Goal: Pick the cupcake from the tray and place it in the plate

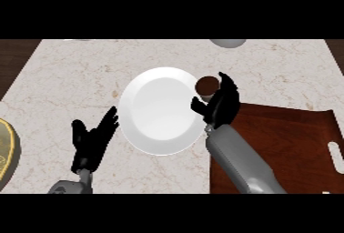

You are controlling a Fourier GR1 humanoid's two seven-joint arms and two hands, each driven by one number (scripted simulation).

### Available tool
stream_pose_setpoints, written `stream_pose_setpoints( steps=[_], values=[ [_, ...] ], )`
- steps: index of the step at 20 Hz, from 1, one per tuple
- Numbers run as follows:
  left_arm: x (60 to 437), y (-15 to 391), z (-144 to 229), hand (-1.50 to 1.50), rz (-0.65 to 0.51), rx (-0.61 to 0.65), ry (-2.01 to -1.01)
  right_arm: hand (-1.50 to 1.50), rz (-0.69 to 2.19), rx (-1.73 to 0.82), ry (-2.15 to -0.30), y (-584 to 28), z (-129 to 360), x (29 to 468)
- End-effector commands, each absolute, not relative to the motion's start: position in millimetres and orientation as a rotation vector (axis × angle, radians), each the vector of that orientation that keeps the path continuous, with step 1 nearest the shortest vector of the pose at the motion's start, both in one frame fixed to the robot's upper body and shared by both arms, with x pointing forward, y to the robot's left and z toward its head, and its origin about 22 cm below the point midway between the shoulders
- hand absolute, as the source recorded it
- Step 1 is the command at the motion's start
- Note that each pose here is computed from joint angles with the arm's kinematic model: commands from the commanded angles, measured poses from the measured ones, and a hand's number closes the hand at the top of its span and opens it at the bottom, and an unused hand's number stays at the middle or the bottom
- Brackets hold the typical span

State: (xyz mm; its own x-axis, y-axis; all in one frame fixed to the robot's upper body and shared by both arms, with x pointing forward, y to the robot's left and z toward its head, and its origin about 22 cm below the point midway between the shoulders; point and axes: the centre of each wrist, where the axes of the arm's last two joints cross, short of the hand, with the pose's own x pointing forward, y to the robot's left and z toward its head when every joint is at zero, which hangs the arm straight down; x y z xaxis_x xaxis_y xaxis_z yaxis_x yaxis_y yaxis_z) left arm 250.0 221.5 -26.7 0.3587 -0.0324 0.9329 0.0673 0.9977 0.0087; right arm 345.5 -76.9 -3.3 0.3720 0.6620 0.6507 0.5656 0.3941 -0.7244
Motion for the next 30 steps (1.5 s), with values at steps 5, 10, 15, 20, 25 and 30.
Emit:
stream_pose_setpoints(
  steps=[5,10,15,20,25,30],
  values=[
    [245.0,225.4,-39.9,0.00,-0.070,-0.032,-1.195,-1.50,-0.093,-1.097,-1.438,-66.1,-13.0,348.8],
    [242.0,225.8,-27.0,0.00,-0.045,-0.030,-1.187,-1.50,-0.310,-1.038,-1.567,-68.9,-14.9,338.6],
    [243.5,242.3,-30.7,0.00,-0.019,-0.003,-1.196,-1.50,-0.364,-0.911,-1.536,-59.6,-6.9,319.0],
    [239.0,249.9,-24.4,0.00,-0.014,-0.001,-1.200,-1.50,-0.350,-0.765,-1.595,-52.2,-11.9,267.8],
    [238.8,240.6,-38.2,0.00,-0.004,-0.008,-1.186,-1.50,-0.243,-0.672,-1.609,-64.1,-17.2,215.9],
    [225.9,245.4,-41.4,0.00,0.008,-0.010,-1.168,-1.50,-0.158,-0.657,-1.585,-58.5,-42.4,155.8]
  ],
)
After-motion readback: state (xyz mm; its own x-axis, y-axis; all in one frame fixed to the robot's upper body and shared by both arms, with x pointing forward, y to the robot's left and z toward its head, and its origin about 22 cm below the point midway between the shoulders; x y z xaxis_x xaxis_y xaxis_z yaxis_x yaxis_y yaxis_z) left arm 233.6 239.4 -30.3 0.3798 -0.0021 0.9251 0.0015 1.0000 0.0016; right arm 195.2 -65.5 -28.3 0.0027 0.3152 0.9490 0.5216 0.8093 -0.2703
